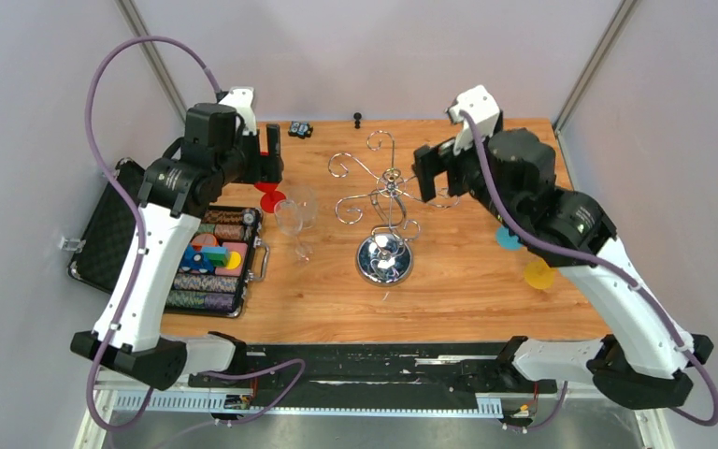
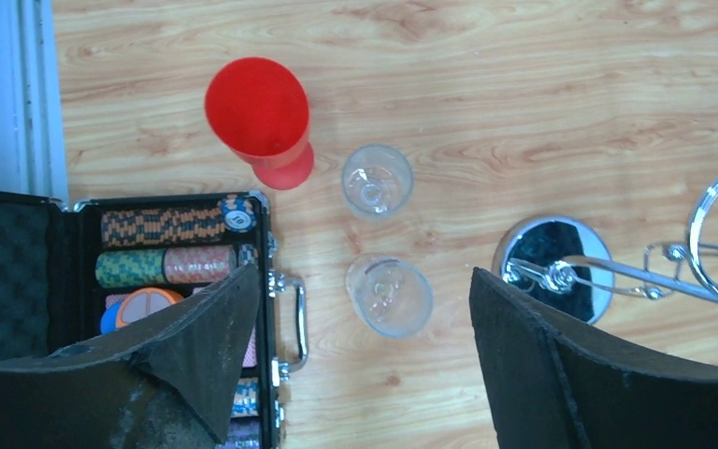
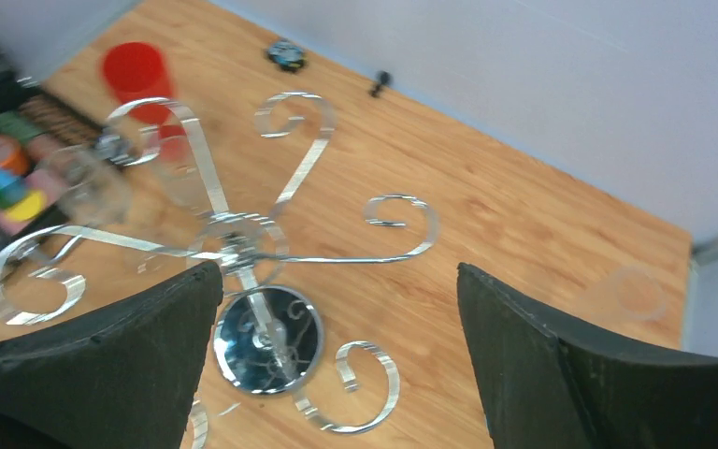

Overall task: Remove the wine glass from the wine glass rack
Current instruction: Reset both arms

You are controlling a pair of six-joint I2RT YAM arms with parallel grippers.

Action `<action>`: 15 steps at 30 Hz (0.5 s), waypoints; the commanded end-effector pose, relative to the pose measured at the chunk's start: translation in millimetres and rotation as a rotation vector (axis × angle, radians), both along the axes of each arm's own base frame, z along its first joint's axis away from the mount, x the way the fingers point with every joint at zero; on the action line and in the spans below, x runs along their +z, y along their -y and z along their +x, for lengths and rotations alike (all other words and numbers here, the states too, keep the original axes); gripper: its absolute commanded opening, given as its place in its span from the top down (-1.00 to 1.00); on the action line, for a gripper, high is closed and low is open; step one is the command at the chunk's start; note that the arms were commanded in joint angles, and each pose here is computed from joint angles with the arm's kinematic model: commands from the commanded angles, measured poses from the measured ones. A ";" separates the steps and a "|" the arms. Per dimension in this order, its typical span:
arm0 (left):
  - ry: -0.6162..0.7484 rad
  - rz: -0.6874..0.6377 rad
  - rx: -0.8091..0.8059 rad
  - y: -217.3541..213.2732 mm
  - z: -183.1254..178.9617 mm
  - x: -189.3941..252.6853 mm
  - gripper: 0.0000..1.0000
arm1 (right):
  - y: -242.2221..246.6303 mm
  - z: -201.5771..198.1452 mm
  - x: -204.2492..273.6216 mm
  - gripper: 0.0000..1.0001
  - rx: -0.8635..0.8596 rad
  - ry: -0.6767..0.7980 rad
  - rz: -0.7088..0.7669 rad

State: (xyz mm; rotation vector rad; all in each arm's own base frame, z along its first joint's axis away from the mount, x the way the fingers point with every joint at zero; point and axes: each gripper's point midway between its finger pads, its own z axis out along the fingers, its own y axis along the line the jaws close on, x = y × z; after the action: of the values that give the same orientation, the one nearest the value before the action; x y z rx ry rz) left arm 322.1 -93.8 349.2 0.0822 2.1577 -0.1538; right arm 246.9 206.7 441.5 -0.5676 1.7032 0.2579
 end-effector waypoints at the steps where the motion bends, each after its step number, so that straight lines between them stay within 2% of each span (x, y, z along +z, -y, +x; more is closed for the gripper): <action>1: 0.094 -0.023 -0.056 3.0 -16.8 24.0 -0.93 | 41.7 38.9 13.5 -1.00 -0.144 -0.024 0.113; 7: 0.137 -0.003 -0.094 -2.4 -35.3 31.8 -1.00 | 87.0 70.8 12.3 -1.00 -0.331 -0.033 0.208; 15: 0.198 -0.012 -0.148 -2.5 -54.8 39.9 -1.00 | 125.1 67.7 8.8 -1.00 -0.441 -0.008 0.262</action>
State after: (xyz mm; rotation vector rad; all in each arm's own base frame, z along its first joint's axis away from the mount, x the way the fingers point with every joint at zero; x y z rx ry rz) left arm 271.2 -86.5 374.5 0.1849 2.0305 -0.2061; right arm 323.0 88.7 432.5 -0.0580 1.7958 0.1088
